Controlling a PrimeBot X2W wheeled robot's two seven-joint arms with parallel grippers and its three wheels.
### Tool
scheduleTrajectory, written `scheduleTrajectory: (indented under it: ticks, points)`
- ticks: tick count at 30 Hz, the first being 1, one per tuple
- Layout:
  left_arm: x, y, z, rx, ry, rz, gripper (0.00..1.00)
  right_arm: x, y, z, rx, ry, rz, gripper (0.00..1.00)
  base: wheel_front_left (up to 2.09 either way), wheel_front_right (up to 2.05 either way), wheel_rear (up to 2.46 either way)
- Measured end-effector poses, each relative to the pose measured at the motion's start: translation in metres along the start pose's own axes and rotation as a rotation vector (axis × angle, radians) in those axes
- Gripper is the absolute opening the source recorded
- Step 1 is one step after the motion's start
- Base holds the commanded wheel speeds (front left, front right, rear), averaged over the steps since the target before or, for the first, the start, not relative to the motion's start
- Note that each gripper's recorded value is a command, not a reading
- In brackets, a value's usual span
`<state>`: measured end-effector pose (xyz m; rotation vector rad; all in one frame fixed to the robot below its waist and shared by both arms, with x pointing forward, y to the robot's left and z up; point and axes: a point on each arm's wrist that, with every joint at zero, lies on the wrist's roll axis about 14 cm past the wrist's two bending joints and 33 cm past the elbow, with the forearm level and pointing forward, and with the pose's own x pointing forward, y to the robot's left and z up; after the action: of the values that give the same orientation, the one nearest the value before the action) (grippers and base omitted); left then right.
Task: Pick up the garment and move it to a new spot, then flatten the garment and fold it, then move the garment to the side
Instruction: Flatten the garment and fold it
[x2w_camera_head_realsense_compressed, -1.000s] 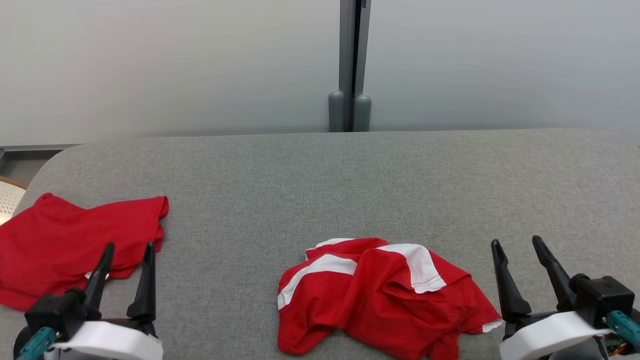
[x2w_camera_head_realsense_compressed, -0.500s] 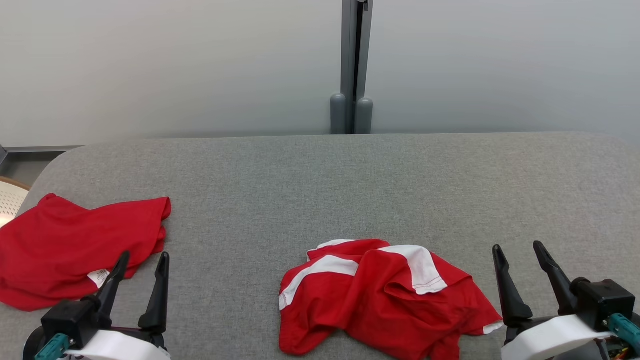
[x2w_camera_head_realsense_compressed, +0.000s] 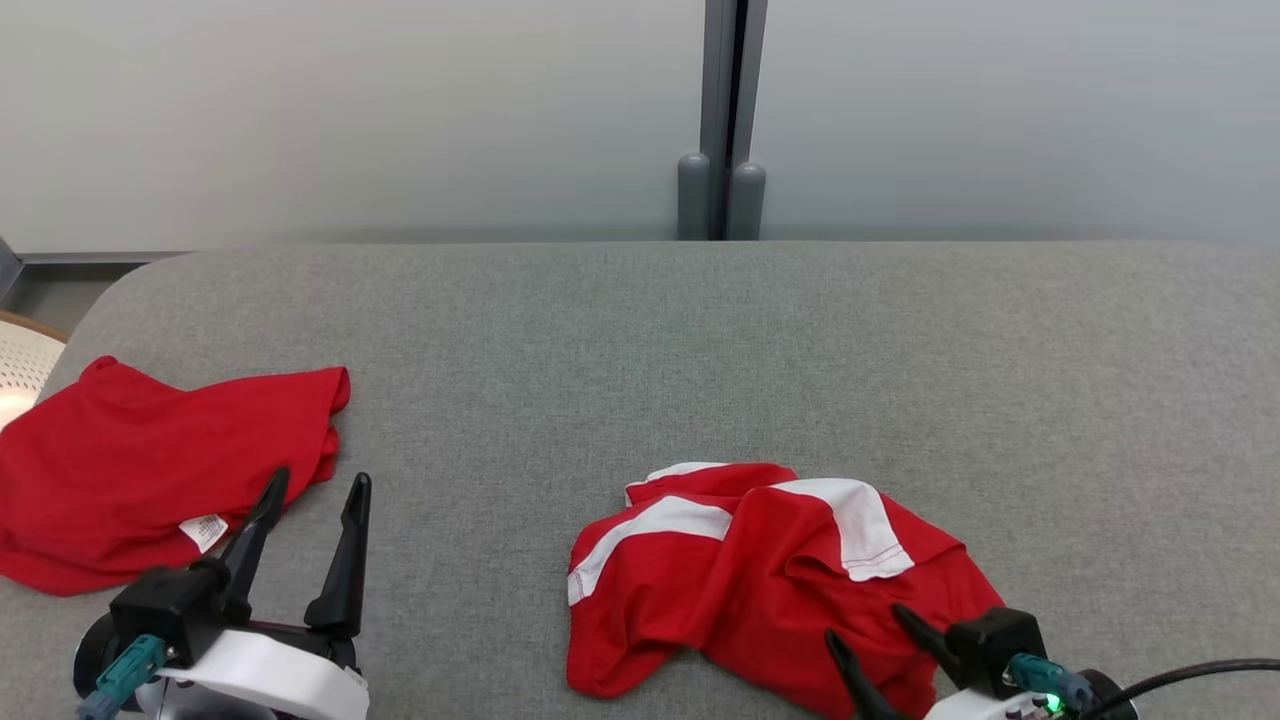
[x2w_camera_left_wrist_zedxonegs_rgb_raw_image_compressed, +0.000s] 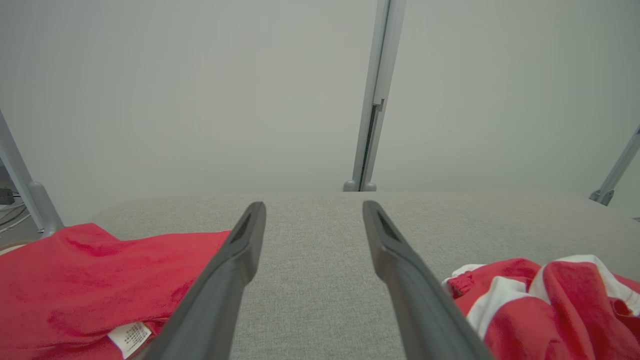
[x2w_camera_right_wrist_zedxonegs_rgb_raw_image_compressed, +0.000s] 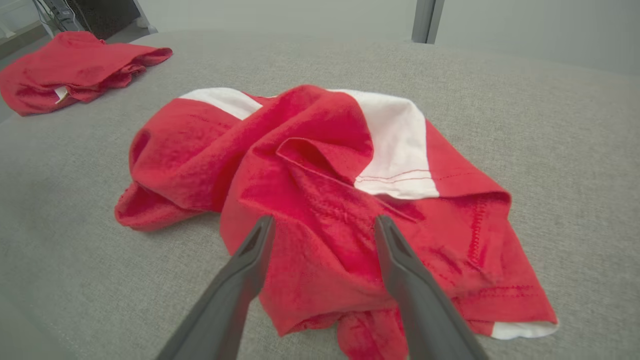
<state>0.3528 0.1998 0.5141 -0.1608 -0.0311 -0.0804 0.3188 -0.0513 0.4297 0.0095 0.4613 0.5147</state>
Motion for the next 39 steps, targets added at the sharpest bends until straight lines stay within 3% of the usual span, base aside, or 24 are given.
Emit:
scheduleTrajectory:
  ticks: [6, 7, 9, 14, 24, 39]
  points:
    - [0.006, -0.002, -0.004, -0.001, 0.012, -0.008, 1.0, 0.011, -0.011, -0.001, -0.035, 0.006, -0.021, 1.0, 0.0, 0.0, 0.0]
    - [0.007, -0.002, -0.006, -0.002, 0.016, -0.009, 1.0, 0.011, -0.011, -0.005, -0.031, 0.016, -0.022, 0.45, 0.0, 0.0, 0.0]
    - [0.008, -0.003, -0.007, 0.002, 0.018, -0.013, 1.0, 0.011, -0.014, -0.008, -0.024, 0.025, -0.033, 0.0, 0.0, 0.0, 0.0]
    - [0.012, -0.004, -0.007, -0.001, 0.016, -0.02, 1.0, 0.003, -0.027, -0.013, 0.022, 0.012, -0.084, 0.0, 0.0, 0.0, 0.0]
    - [0.016, -0.003, -0.008, 0.0, 0.018, -0.017, 1.0, -0.023, -0.031, -0.074, 0.11, 0.135, -0.138, 0.0, 0.0, 0.0, 0.0]
    - [0.017, -0.004, -0.006, 0.007, 0.012, -0.024, 1.0, -0.017, -0.032, -0.012, 0.143, -0.105, -0.143, 0.0, 0.0, 0.0, 0.0]
